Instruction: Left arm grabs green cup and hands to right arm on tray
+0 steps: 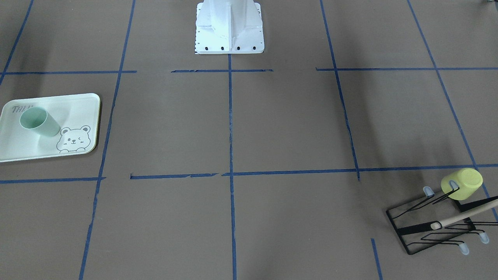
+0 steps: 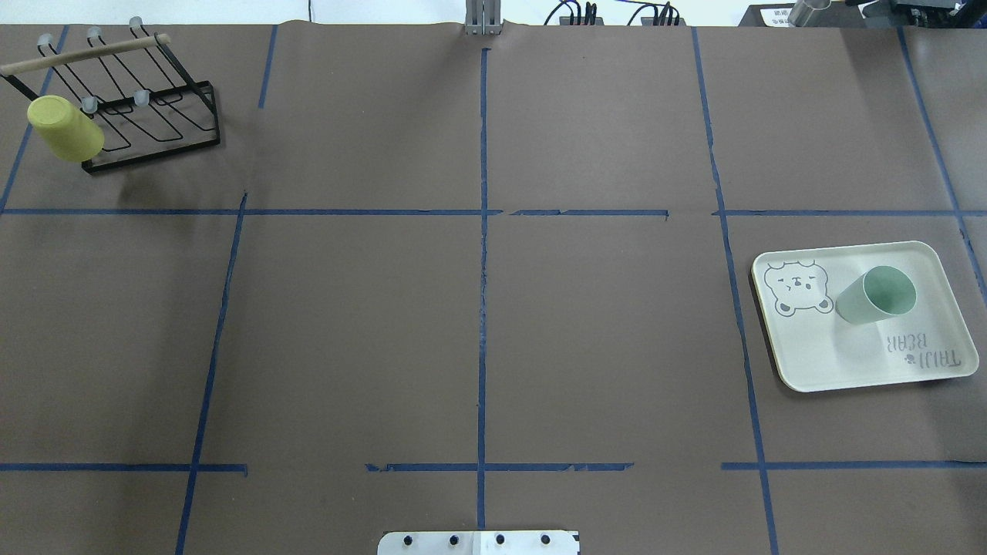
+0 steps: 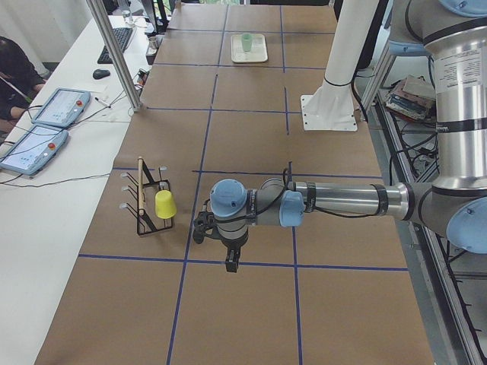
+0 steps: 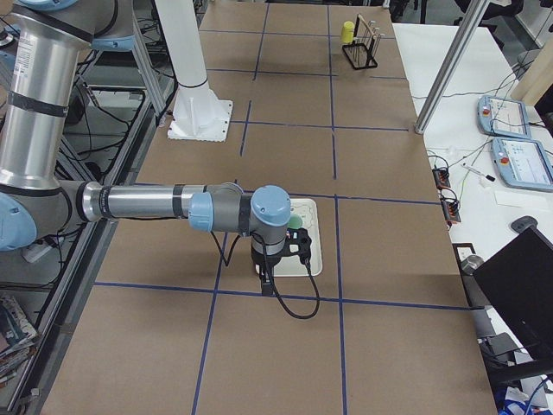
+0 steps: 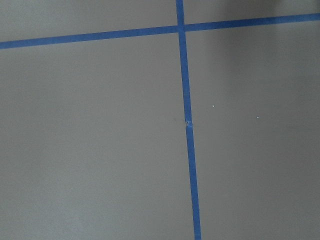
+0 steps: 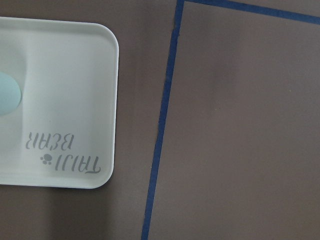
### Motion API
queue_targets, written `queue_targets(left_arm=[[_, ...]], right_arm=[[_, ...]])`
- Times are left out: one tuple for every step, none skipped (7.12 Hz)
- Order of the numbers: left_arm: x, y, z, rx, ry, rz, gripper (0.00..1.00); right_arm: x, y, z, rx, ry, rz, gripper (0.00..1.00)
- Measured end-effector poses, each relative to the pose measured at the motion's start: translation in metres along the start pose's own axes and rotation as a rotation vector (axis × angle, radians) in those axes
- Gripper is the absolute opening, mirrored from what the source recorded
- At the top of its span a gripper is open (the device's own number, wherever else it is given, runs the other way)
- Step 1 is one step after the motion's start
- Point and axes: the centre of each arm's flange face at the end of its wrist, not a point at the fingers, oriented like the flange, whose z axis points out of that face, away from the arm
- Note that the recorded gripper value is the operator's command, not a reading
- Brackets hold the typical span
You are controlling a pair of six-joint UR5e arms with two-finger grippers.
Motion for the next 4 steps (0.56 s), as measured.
queue_targets(left_arm=[[-0.0007,0.0003,0.0008,-0.002,0.000,-0.001,1.00],[-0.0010,0.0010,0.0011,-0.003,0.000,-0.001,1.00],[-0.0011,0.0014,0.0012,-0.002,0.000,-0.002,1.00],[-0.0009,0.0015,0.0009,-0.002,0.000,-0.001,1.00]], right_arm=[[-0.0006,-0.0012,-0.0007,0.002,0.000,-0.002,1.00],[-0.0010,-0.0021,-0.0013,0.003,0.000,-0.003,1.00],[-0.0012,-0.0027,-0.0015,0.004,0.000,-0.004,1.00],[-0.0012,-0.0029,-0.0016,0.004,0.000,-0.004,1.00]])
